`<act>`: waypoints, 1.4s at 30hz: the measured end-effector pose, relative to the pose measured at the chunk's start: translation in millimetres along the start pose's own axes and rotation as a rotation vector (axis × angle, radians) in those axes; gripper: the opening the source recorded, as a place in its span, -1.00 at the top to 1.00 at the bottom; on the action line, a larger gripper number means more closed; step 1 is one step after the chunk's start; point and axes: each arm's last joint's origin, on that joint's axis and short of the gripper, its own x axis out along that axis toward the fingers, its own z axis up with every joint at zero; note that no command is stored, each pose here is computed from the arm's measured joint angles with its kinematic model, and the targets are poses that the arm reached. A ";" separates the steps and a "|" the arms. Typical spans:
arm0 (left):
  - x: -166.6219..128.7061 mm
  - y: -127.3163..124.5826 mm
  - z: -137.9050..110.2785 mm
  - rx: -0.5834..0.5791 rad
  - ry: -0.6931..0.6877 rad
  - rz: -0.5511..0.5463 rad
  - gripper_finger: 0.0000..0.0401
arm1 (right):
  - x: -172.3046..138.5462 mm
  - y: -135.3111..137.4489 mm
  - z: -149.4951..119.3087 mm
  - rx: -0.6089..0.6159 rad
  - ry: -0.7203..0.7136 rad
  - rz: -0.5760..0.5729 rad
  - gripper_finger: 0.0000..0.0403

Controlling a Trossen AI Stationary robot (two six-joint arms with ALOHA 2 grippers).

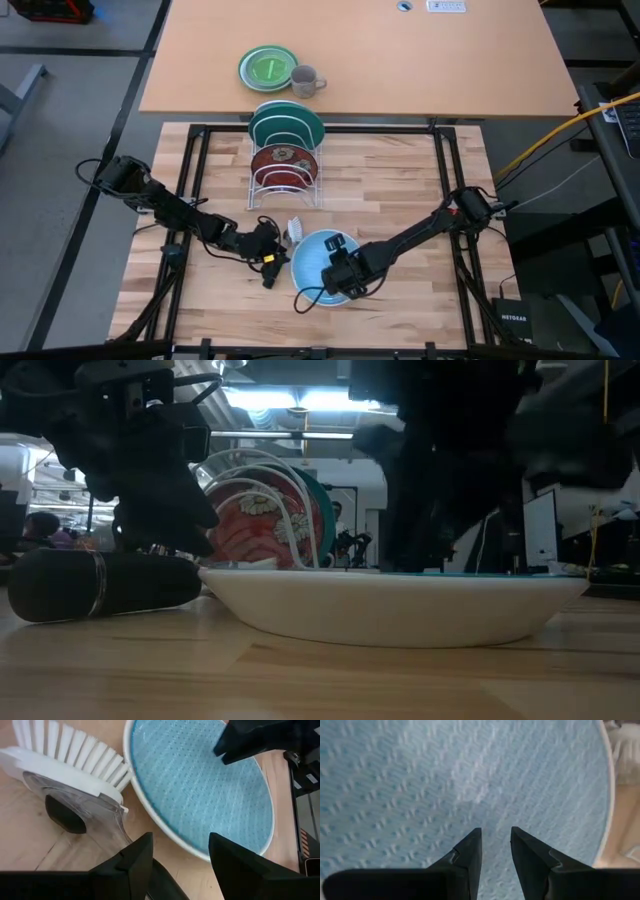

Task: Sort dishes
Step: Put the blue plate into the white dish rack

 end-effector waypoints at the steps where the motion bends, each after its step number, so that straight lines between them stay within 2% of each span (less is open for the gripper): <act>1: 0.0 0.0 0.0 0.000 -0.001 0.000 0.09 | -4.7 -1.4 1.5 -0.008 0.002 0.000 0.47; 6: 0.0 0.0 0.0 0.000 0.000 0.001 0.09 | -31.5 -6.5 1.4 -0.044 0.089 0.067 0.47; 9: 0.0 0.1 -0.1 0.000 0.000 0.002 0.09 | -38.6 -1.1 -3.1 -0.070 0.156 0.142 0.47; 13: 0.0 0.2 -0.1 0.000 0.001 0.003 0.09 | -39.5 13.4 -6.1 -0.099 0.170 0.203 0.47; 20: 0.0 0.2 -0.1 0.000 0.001 0.003 0.09 | -27.1 33.9 -16.2 -0.140 0.168 0.211 0.47; 42: 0.1 -1.8 1.6 -0.009 -0.018 -0.019 0.09 | 3.2 40.2 -22.7 -0.087 0.017 0.133 0.47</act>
